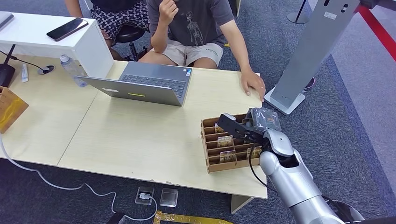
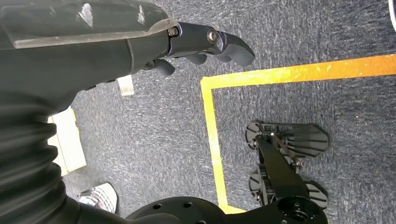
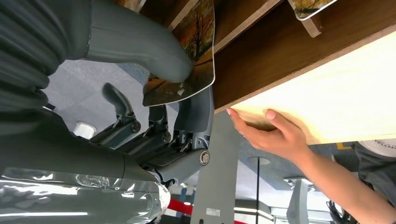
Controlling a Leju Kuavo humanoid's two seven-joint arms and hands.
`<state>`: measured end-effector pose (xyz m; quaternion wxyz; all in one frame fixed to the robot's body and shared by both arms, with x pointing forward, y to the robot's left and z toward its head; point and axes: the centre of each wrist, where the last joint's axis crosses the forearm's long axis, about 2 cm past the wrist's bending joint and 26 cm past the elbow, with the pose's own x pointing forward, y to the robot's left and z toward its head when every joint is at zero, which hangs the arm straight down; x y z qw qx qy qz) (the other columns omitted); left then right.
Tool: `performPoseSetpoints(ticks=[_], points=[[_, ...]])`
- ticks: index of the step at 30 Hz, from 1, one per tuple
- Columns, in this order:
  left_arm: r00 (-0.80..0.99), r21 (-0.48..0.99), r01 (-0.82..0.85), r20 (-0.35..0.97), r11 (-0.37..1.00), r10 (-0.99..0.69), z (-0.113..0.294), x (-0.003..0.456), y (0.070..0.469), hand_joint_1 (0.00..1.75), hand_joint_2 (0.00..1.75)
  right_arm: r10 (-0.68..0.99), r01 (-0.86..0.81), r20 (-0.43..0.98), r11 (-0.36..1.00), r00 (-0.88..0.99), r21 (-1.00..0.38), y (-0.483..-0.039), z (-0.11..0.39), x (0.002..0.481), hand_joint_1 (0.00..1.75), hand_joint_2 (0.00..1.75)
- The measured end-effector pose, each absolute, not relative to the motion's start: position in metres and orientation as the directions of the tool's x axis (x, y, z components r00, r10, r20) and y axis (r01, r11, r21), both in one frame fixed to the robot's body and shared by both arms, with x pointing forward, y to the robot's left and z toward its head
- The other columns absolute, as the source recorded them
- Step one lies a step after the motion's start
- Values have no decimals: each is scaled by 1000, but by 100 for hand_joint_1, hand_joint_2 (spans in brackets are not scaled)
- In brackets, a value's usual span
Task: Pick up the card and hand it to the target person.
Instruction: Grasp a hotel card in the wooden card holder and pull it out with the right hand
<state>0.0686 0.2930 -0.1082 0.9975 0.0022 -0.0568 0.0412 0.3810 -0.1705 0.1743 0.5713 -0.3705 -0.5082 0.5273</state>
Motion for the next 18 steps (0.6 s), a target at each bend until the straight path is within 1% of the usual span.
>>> performPoseSetpoints(ticks=[2, 12, 18], points=[[990, 0, -82, 113, 997, 82, -108, 69, 293, 0, 175, 979, -226, 190, 169, -73, -959, -171, 174, 381, 168, 175], [990, 10, -74, 118, 997, 72, -108, 68, 293, 0, 175, 979, -220, 188, 167, -80, -961, -170, 174, 381, 168, 175], [989, 6, -86, 120, 996, 84, -109, 65, 293, 0, 175, 969, -182, 225, 204, -100, -962, -167, 187, 378, 168, 175]])
